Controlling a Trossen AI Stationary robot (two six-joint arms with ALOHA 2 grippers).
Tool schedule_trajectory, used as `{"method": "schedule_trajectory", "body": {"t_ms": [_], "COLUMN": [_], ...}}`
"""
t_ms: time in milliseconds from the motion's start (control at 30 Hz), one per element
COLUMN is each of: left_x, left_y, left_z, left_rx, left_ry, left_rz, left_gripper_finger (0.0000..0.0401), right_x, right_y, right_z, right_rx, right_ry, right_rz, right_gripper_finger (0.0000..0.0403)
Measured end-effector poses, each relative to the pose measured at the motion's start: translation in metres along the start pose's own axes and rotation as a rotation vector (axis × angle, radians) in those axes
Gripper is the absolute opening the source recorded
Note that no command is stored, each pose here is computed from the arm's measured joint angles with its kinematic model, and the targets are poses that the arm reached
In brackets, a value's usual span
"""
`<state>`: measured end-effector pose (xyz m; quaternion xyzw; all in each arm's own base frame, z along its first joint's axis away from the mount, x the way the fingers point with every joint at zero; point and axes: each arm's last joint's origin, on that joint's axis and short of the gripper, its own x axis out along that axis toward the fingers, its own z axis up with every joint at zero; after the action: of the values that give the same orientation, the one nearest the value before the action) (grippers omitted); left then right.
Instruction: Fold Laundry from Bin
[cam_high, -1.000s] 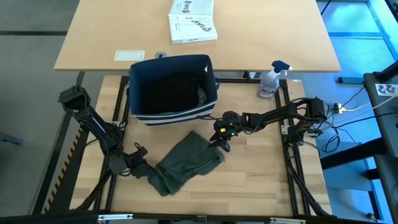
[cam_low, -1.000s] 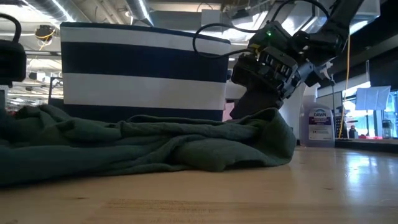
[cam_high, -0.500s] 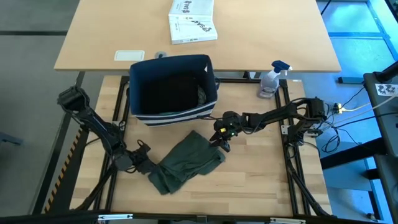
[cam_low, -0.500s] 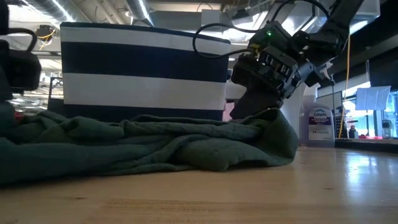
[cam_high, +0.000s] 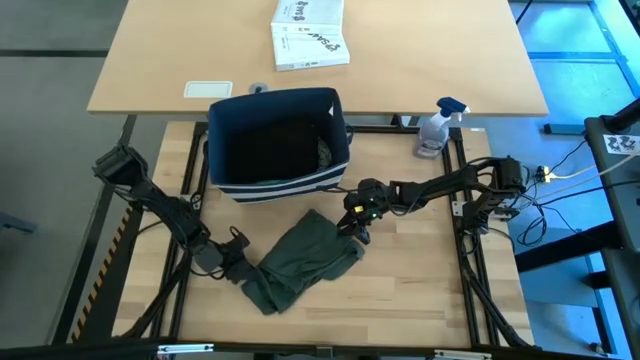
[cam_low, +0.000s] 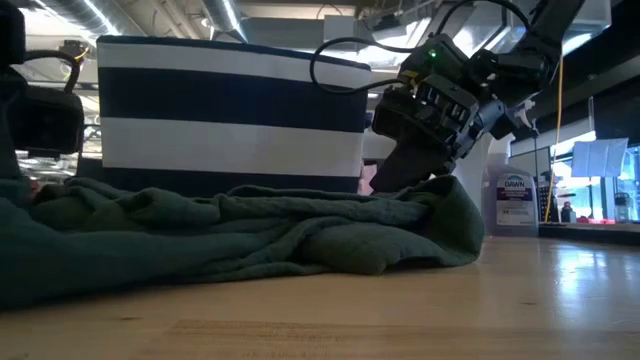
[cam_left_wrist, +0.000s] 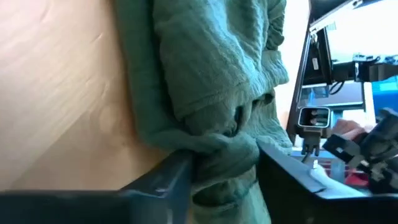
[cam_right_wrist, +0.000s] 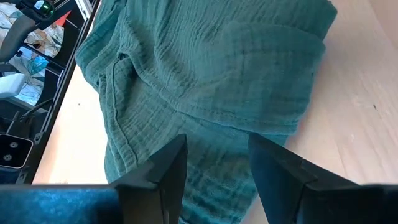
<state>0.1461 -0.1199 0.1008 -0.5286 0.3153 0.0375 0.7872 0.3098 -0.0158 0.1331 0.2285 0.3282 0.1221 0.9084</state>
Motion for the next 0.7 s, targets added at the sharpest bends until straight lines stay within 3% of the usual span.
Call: {"method": "schedule_trajectory", "body": {"t_ms": [267, 500, 700], "left_x": [0.001, 0.003, 0.003], "left_y": [-0.003, -0.009, -0.01], "left_z": [0.0, -0.004, -0.003], "left_rx": [0.105, 0.176, 0.201], "left_ry": [0.014, 0.123, 0.127], "left_rz": [0.0, -0.033, -0.035], "left_gripper_finger": [0.0012, 0.0003, 0.0002], "right_x": [-0.001, -0.004, 0.005], "right_y": [0.001, -0.006, -0.017], "right_z": [0.001, -0.001, -0.011], "right_rx": [0.013, 0.185, 0.328], "right_ry": [-0.003, 0.019, 0.101], "right_rz": [0.001, -0.015, 0.075], "right_gripper_finger": [0.017, 0.017, 0.0189]}}
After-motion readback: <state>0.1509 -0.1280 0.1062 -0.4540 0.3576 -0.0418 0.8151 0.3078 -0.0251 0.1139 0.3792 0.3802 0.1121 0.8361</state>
